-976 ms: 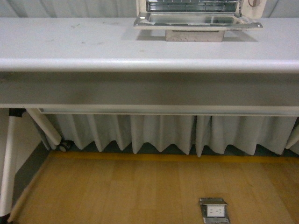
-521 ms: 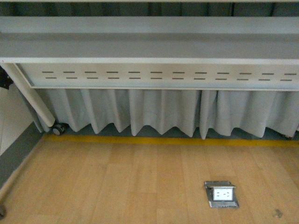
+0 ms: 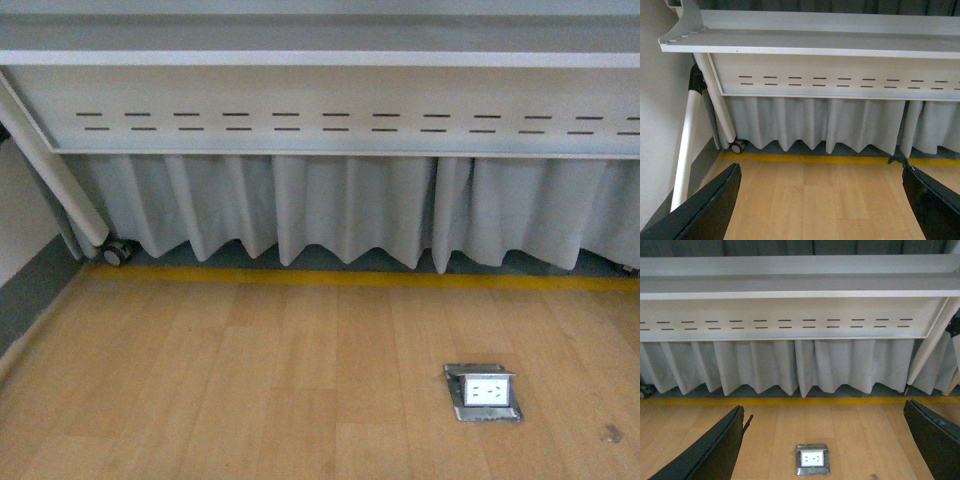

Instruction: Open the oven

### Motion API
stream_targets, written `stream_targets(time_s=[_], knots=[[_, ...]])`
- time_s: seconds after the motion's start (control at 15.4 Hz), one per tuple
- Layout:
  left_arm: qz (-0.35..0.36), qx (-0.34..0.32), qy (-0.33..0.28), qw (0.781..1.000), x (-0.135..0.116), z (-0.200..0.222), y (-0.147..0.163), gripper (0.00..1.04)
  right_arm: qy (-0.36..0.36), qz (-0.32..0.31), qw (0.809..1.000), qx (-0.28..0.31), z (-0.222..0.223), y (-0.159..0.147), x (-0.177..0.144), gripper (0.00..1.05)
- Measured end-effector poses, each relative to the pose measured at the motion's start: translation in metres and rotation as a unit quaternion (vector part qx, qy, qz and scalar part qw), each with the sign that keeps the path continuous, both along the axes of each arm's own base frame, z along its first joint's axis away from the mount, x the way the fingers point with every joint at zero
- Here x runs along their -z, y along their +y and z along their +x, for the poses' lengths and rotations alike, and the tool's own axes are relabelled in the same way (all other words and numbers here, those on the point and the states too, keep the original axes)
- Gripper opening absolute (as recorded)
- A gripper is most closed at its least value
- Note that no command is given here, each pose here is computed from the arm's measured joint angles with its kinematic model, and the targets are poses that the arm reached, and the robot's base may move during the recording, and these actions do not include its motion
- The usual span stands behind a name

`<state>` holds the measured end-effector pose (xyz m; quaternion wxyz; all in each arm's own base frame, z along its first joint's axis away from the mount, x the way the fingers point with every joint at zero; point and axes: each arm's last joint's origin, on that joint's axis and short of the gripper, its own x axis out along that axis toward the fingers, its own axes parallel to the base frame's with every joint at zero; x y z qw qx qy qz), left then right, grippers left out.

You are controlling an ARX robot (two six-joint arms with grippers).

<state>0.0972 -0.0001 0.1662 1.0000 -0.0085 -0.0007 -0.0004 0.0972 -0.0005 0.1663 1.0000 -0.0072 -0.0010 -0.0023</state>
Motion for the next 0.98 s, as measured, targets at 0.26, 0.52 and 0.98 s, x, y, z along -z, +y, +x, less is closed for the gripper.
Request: stream_targets(time_s=[0.26, 0.52, 0.98], knots=[[0.000, 0.000, -0.001, 1.000, -0.0002, 0.0000, 0.0000, 0.98, -0.001, 0.000, 1.000, 0.000, 0.0000, 0.0000, -0.0002, 0.98], [0.000, 0.000, -0.001, 1.000, -0.0002, 0.0000, 0.0000, 0.98, -0.001, 0.000, 1.000, 0.000, 0.0000, 0.0000, -0.0002, 0.98], [0.000, 0.000, -0.001, 1.000, -0.0002, 0.0000, 0.0000, 0.98, -0.001, 0.000, 1.000, 0.000, 0.0000, 0.0000, -0.0002, 0.98]])
